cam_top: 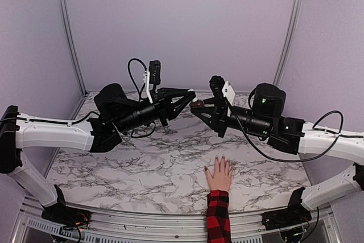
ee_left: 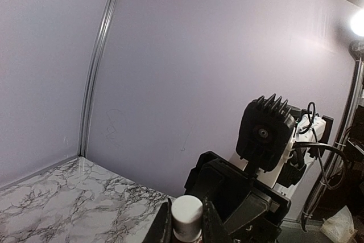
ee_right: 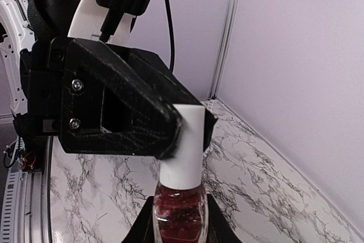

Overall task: Paint the nails
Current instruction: Screw the nail polish bottle cap onto the nail polish bottle.

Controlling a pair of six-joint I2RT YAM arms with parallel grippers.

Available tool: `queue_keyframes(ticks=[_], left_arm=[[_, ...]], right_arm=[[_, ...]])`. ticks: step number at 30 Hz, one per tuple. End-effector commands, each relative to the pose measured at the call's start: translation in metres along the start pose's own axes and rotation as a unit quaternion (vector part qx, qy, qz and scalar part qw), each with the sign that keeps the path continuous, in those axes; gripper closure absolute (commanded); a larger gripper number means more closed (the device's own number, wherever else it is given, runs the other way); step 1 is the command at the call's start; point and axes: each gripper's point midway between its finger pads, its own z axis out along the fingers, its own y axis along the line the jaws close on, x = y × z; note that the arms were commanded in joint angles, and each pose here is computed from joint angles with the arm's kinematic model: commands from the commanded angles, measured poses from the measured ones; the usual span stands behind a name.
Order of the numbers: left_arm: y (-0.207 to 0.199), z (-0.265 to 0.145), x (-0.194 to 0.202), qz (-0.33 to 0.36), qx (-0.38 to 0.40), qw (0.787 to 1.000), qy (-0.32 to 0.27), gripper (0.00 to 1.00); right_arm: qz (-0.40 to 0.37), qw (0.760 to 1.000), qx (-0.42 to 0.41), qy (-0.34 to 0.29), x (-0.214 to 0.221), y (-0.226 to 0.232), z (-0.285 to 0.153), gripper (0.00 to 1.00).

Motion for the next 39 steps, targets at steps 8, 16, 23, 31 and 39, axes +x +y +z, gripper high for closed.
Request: queue_keyframes(ticks=[8,16,23,31,39], left_arm=[[-0.035,-0.001,0.082,-0.02,0.118,0.983,0.138,1.0],[-0.048,-0.009,0.095,-0.003,0.163,0.974,0.156,1.0],[-0.062,-0.019,0.1,0.006,0.209,0.963,0.168,1.0],[-0.078,-0.03,0.104,0.004,0.264,0.947,0.183,0.99],[-0.075,-0.03,0.099,0.004,0.258,0.949,0.181,0.91]], right_arm=[[-0.019,0.98,-0.15,-0.128,-0.077,0.043,-0.022,1.0],[-0.027,0.957,-0.241,-0.157,-0.091,0.069,-0.039,1.0],[-0.04,0.936,-0.299,-0.182,-0.104,0.086,-0.056,1.0],[-0.05,0.912,-0.359,-0.189,-0.108,0.102,-0.07,1.0],[-0.042,0.904,-0.384,-0.185,-0.108,0.108,-0.075,1.0]])
